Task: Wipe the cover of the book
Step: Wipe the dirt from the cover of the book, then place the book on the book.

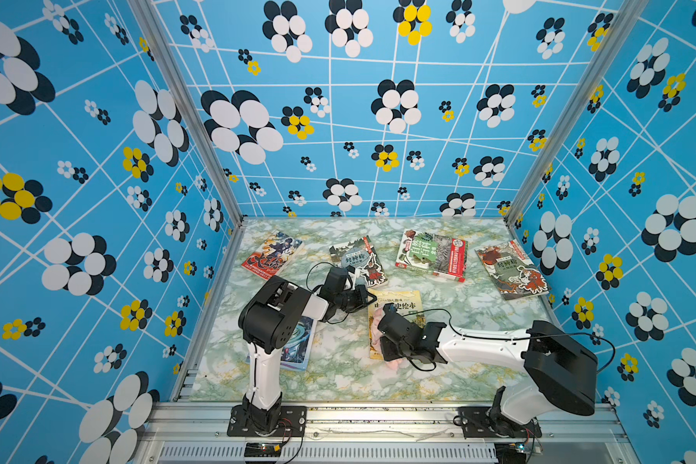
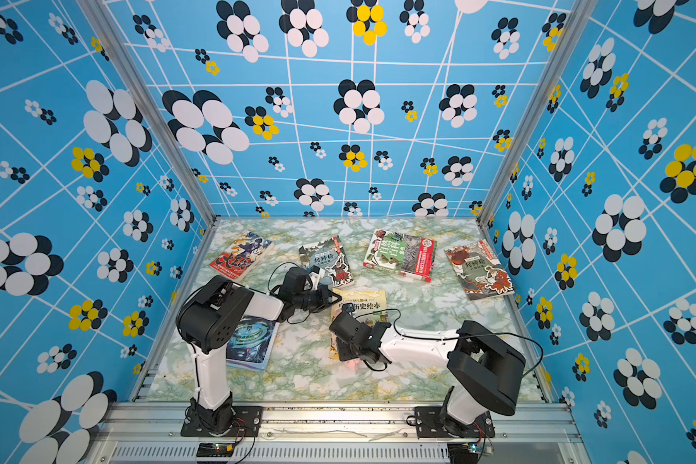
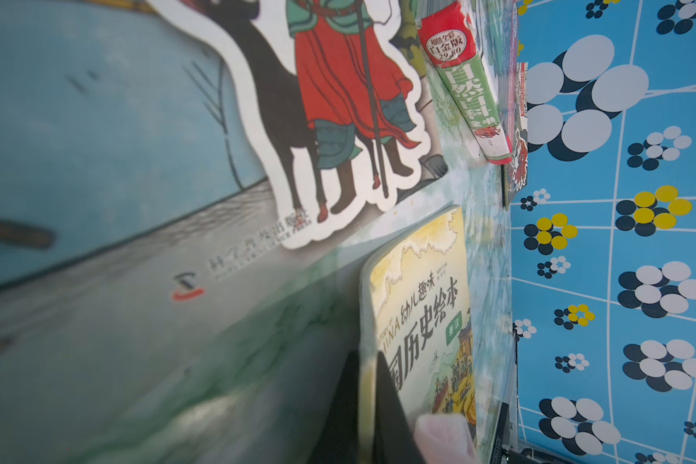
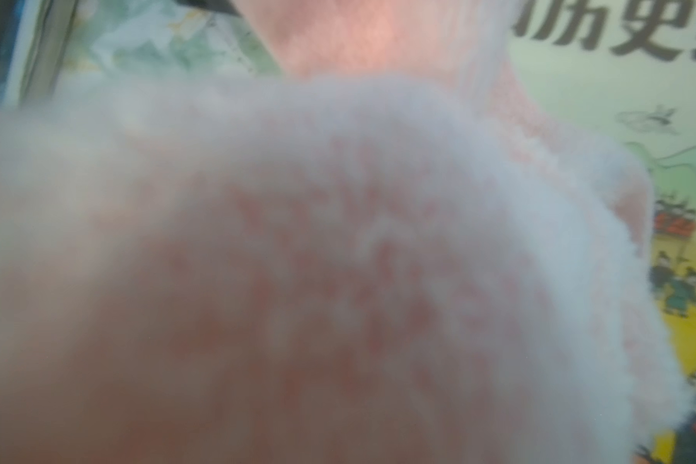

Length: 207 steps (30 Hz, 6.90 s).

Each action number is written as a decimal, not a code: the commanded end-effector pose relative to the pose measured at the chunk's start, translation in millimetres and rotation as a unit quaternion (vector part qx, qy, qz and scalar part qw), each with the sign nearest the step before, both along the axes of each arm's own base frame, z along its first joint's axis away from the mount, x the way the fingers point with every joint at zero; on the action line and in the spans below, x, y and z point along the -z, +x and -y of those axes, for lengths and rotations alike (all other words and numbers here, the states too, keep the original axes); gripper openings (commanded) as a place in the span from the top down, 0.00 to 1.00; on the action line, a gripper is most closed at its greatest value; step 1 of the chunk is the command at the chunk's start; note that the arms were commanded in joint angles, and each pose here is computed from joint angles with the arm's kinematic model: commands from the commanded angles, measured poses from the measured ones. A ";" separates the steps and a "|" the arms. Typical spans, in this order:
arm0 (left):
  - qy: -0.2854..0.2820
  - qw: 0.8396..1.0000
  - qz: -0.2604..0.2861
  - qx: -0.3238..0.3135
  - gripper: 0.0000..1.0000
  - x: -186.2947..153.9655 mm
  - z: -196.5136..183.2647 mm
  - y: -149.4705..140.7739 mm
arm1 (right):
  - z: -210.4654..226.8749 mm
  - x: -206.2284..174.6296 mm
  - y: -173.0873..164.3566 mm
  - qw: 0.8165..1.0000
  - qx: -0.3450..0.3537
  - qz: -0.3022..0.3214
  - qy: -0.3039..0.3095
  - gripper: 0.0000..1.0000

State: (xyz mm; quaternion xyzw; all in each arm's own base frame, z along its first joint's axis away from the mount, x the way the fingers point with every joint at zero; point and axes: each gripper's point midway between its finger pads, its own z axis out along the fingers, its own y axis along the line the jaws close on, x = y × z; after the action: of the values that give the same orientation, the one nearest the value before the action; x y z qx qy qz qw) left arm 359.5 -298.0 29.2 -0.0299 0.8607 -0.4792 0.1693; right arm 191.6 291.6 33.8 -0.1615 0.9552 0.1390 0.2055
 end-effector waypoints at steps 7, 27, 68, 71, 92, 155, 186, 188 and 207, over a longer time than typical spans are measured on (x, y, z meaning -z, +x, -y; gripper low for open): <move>0.001 1.000 -0.002 0.004 1.00 -6.3 -13.4 -5.2 | 136.8 51.3 -26.5 0.971 0.140 -0.074 -0.181 1.00; -0.006 1.000 0.005 0.001 1.00 -16.2 -16.2 -1.9 | -10.5 7.0 -10.2 0.997 -0.052 -0.018 -0.050 1.00; 0.001 1.000 0.009 0.019 1.00 -28.9 -11.4 -8.4 | -7.4 22.6 62.2 0.996 0.072 -0.033 0.033 1.00; 0.002 1.000 0.008 0.020 1.00 -29.0 -11.8 -6.9 | 48.7 45.7 61.3 0.986 0.149 -0.070 0.008 1.00; 0.006 1.000 0.019 -0.010 1.00 -36.7 -21.1 12.1 | 169.5 55.7 -80.1 0.955 0.145 -0.144 -0.213 1.00; 0.189 0.979 -0.069 0.025 1.00 -113.2 -129.0 -46.9 | 61.6 -48.7 78.7 0.993 0.051 0.011 0.107 1.00; 0.664 0.732 -0.112 -0.105 0.01 -124.4 -357.0 16.2 | -96.8 12.7 34.1 0.978 -0.106 -0.132 0.120 1.00; 0.655 0.740 -0.100 -0.113 0.01 -124.4 -349.5 20.5 | -96.3 10.8 33.4 0.978 -0.108 -0.130 0.121 1.00; 0.164 0.960 0.118 -0.193 0.01 -181.5 -194.0 72.2 | -177.0 -11.8 -8.8 0.937 -0.260 -0.139 0.186 1.00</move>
State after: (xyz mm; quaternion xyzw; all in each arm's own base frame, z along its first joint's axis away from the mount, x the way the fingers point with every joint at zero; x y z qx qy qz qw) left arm 408.1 -77.8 179.6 -0.1105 0.9276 -0.1855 0.3048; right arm 181.3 462.3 39.3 -0.3242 0.8686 0.3711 0.0529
